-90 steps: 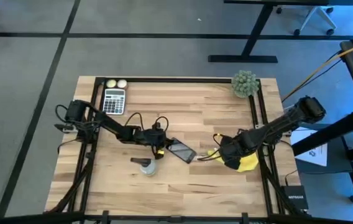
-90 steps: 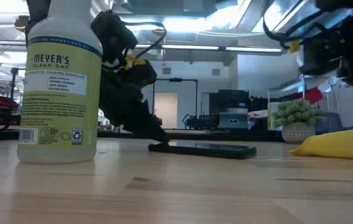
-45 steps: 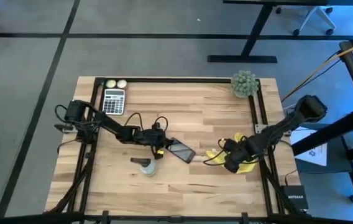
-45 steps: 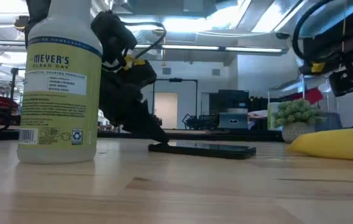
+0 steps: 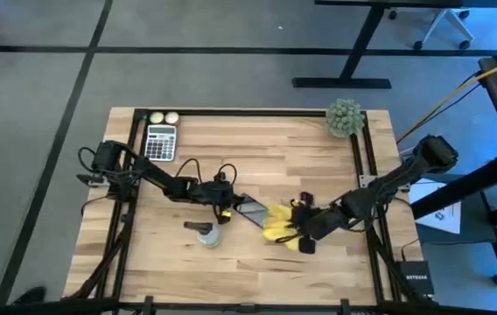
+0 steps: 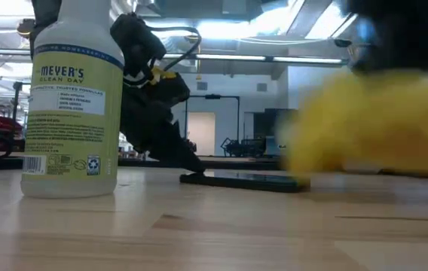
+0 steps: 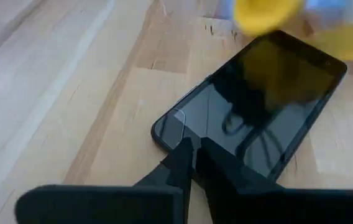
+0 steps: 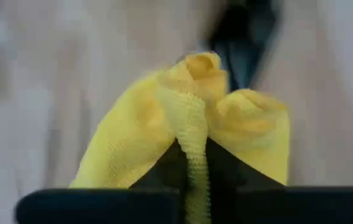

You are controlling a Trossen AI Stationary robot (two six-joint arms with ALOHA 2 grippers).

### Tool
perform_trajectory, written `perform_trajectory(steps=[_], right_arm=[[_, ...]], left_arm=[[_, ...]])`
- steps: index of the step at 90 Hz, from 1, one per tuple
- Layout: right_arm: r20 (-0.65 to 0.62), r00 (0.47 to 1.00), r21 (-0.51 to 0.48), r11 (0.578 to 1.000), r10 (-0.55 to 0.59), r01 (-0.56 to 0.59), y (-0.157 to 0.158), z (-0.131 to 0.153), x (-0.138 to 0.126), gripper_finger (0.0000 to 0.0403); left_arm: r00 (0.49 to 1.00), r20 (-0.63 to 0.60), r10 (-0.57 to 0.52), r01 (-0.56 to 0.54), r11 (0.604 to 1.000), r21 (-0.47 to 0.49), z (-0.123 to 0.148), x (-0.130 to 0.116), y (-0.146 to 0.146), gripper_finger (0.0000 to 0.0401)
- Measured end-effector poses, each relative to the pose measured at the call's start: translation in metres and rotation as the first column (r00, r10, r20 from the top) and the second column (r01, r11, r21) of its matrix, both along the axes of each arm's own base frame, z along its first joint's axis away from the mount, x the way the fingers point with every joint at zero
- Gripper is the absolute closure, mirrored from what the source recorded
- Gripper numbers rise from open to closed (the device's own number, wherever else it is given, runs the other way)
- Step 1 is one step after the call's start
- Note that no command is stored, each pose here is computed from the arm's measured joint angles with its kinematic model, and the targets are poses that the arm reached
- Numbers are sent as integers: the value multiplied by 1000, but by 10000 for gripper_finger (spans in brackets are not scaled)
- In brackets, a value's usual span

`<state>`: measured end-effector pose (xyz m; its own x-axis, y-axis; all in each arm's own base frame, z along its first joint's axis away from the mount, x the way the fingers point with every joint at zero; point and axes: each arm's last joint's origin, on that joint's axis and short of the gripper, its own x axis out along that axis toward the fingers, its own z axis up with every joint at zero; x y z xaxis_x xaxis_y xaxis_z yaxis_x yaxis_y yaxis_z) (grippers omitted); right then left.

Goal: Apply microfiber cloth
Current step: Wipe the front of the cellphone with a microfiber cloth

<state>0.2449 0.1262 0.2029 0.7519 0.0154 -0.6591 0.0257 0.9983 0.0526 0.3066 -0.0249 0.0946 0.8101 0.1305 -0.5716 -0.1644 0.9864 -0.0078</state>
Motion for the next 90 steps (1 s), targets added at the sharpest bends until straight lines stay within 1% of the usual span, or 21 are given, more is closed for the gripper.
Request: perform_trajectory(steps=[4,9,23,33,44,50,56,64,79,90], right_arm=[[65,998,-38,999,26,-23,-1,2,9,397],[106,994,-76,997,29,-21,-6,-1,22,395],[106,994,-150,988,-15,31,-29,-27,58,398],[59,998,-127,991,-38,46,-47,-49,83,398],[-34,997,-76,994,-75,72,-57,-75,97,398],[-79,994,-49,997,-70,66,-58,-84,99,398],[-121,991,-22,998,-61,59,-56,-87,98,398],[-186,981,-22,999,-48,45,-50,-89,92,398],[-302,953,-18,1000,0,-5,-39,-82,74,398],[-371,928,-23,999,17,-27,-37,-69,59,395]], left_arm=[[1000,1,0,0,1000,0,0,0,0,386],[1000,3,0,0,1000,-1,0,0,0,386],[1000,3,0,0,1000,-1,0,0,0,386],[1000,5,11,-10,1000,-16,0,0,0,386],[1000,5,13,-13,1000,-18,0,0,0,386],[1000,5,15,-15,1000,-19,0,0,1,386],[1000,5,14,-14,1000,-21,0,0,1,386],[1000,-4,26,-26,999,-32,-1,-1,4,386],[997,-57,57,-60,997,-54,-5,-4,10,386],[997,-51,56,-60,996,-67,-6,-4,11,386]])
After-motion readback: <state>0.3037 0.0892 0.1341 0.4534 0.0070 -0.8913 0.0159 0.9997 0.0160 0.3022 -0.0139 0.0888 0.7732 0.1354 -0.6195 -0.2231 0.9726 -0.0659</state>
